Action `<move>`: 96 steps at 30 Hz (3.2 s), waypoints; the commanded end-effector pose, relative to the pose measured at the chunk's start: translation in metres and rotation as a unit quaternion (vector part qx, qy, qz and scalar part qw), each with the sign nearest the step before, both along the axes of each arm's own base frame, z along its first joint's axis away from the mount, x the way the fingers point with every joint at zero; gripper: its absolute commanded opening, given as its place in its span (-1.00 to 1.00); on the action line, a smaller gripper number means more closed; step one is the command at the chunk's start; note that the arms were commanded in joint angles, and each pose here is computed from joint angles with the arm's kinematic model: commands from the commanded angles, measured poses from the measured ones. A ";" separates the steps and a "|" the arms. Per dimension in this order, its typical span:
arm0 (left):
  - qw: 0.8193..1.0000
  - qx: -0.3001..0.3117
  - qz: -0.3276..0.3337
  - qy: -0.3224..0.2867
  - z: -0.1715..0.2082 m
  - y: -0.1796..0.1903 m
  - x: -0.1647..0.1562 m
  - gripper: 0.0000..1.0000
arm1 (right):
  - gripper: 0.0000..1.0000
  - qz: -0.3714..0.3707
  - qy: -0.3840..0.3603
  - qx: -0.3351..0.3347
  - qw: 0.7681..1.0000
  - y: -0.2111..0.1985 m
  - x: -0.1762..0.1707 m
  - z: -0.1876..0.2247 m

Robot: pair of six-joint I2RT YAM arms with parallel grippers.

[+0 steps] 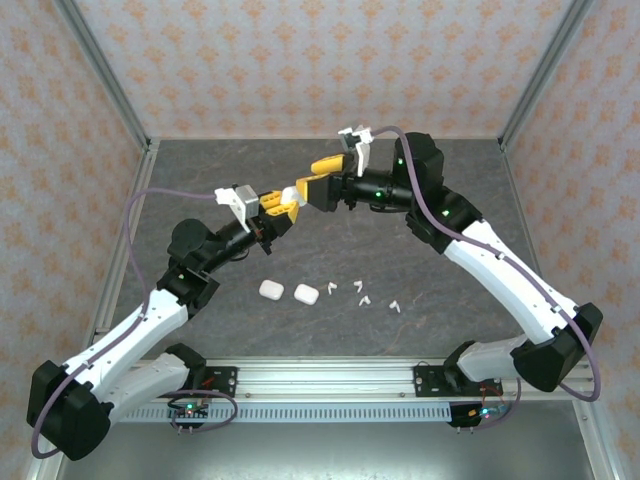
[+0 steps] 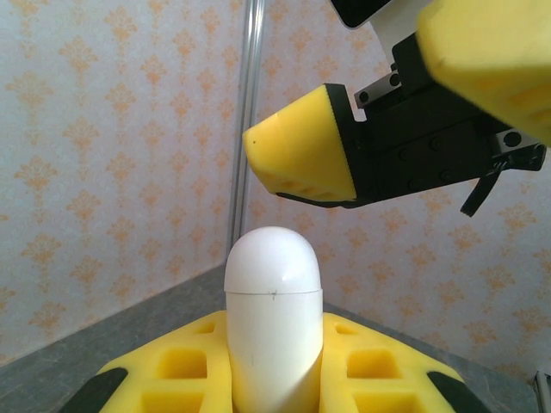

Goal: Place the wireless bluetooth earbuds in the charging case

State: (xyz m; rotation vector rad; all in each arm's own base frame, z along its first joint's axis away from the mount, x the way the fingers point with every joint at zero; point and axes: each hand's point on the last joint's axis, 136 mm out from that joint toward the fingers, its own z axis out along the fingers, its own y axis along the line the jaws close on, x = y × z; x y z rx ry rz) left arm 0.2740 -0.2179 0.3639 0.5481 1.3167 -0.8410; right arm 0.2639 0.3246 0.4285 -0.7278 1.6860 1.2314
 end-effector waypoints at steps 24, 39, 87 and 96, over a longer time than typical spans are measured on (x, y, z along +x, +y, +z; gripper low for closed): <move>0.941 0.080 0.204 0.259 -0.111 0.022 0.119 -1.00 | 0.98 -0.420 0.105 -0.179 0.884 -0.168 0.103 -0.142; 0.870 0.070 0.202 0.445 -0.214 0.031 0.172 -1.00 | 0.99 -0.400 0.123 -0.213 0.883 -0.165 0.108 -0.165; 0.885 0.036 0.307 0.348 -0.169 0.090 0.139 0.48 | 0.98 -0.340 0.122 -0.162 0.918 -0.156 0.074 -0.167; 0.876 0.003 0.376 0.303 -0.140 0.139 0.096 0.71 | 0.99 -0.232 0.070 -0.290 0.926 -0.099 0.022 -0.206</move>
